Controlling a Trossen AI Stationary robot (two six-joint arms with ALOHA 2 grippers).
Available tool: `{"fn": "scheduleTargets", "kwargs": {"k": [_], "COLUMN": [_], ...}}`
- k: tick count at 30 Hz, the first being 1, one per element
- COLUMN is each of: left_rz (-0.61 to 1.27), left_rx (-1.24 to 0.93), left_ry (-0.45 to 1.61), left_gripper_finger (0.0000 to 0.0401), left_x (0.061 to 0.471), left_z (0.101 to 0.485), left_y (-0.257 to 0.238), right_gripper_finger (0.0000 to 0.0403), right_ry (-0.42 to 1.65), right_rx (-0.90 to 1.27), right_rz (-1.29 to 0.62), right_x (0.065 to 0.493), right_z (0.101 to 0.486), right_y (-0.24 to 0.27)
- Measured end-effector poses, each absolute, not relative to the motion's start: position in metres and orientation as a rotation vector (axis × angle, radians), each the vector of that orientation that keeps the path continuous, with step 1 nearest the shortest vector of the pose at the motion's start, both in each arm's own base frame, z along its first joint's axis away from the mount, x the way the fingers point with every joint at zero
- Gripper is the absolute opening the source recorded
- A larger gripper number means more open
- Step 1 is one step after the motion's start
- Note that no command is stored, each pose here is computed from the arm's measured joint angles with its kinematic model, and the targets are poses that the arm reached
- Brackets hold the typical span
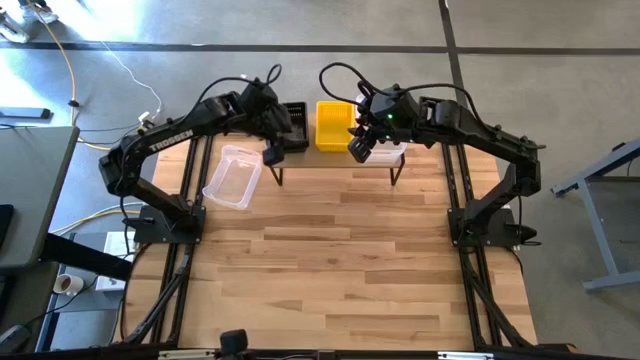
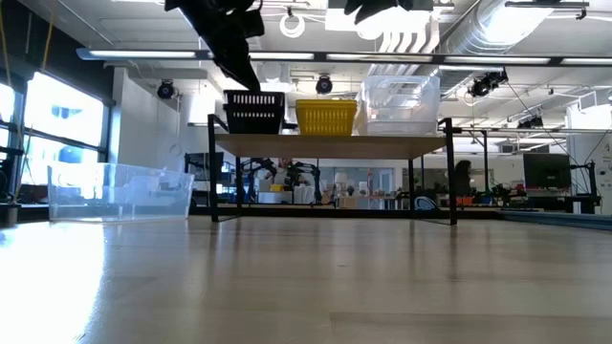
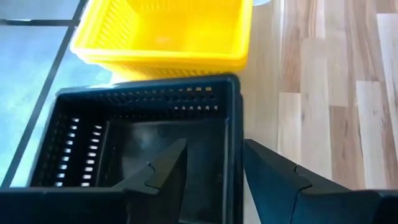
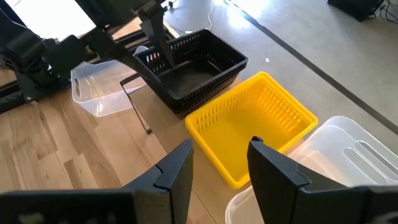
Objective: Stack baskets on shelf by color
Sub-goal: Stack the black basket on top of the black basket on the shelf, then move the transparent bin to the center of the table
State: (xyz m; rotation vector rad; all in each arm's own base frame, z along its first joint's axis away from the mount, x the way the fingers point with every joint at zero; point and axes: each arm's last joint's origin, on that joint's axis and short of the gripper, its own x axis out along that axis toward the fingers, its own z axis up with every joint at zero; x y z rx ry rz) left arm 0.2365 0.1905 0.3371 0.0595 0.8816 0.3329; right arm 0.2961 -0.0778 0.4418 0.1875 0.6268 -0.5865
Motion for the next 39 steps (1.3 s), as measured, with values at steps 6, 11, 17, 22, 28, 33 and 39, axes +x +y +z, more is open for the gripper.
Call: {"fn": "scheduleTargets", "kwargs": {"k": [6, 11, 17, 22, 28, 33, 39], "left_rz": [0.418, 0.581, 0.77, 0.835, 0.936, 1.05, 1.164], "left_rx": [0.063, 0.035, -0.104, -0.28, -0.436, -0.571, -0.71], "left_ry": [0.862, 0.853, 0.973, 1.092, 1.15, 1.147, 1.145], "left_gripper_finger": [0.0145, 0.0145, 0.0145, 0.0145, 0.0145, 0.0145, 0.0145], "left_x": [0.225, 0.207, 0.181, 0.169, 0.159, 0.145, 0.128], "left_z": [0.351, 0.366, 0.368, 0.355, 0.331, 0.316, 0.3], "left_y": [0.183, 0.174, 0.159, 0.153, 0.158, 0.169, 0.18], "right_gripper_finger": [0.0138, 0.0138, 0.0138, 0.0138, 0.0138, 0.0138, 0.0138], "right_ry": [0.63, 0.633, 0.637, 0.645, 0.647, 0.647, 0.647], "right_rx": [0.187, 0.176, 0.162, 0.139, 0.15, 0.15, 0.15], "right_rz": [-0.587, -0.582, -0.578, -0.569, -0.537, -0.536, -0.536], "right_x": [0.296, 0.296, 0.296, 0.296, 0.296, 0.296, 0.296], "right_z": [0.442, 0.442, 0.442, 0.442, 0.441, 0.441, 0.441], "right_y": [-0.078, -0.078, -0.078, -0.078, -0.077, -0.077, -0.077]}}
